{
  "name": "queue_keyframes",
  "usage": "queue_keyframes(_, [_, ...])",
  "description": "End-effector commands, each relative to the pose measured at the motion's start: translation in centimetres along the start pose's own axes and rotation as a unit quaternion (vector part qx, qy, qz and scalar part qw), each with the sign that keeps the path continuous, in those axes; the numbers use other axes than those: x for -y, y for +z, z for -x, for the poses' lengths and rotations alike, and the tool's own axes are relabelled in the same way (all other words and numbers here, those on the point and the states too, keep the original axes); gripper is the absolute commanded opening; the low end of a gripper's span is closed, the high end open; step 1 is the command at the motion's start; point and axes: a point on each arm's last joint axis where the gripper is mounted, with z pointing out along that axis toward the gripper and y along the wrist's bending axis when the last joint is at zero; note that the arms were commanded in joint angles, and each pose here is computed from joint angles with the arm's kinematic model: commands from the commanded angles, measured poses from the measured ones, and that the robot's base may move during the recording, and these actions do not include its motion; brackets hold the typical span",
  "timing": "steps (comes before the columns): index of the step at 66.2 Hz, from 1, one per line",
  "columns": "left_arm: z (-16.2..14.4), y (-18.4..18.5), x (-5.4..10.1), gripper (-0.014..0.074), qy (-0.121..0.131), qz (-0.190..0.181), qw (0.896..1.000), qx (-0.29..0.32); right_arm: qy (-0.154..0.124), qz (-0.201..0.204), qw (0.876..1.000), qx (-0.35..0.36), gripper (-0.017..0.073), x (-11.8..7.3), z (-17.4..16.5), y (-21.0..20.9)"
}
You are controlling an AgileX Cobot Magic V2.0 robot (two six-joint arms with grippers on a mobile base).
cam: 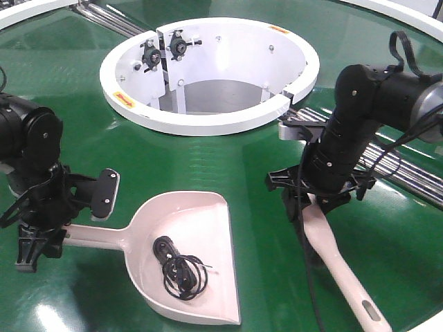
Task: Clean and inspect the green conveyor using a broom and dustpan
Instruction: 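Pull the brush back away from the dustpan and lower it onto the belt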
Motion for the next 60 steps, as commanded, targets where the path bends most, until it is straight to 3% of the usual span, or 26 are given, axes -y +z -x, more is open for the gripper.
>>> queue_keyframes(1, [0.1, -1.7, 0.4, -0.0022, 0.009, 0.009, 1.000, 0.014, -0.008, 0.001, 1.000, 0.000, -0.0003, 0.6, -0.5, -1.8])
queue_keyframes(33, [0.1, -1.7, 0.4, -0.0022, 0.009, 0.009, 1.000, 0.014, -0.001, -0.007, 0.999, -0.043, -0.0003, 1.9, 1.2, 2.8])
queue_keyframes(60, [0.1, -1.7, 0.4, -0.0022, 0.009, 0.009, 1.000, 0.014, 0.001, -0.007, 0.999, -0.051, 0.0006, 1.9, 1.3, 3.2])
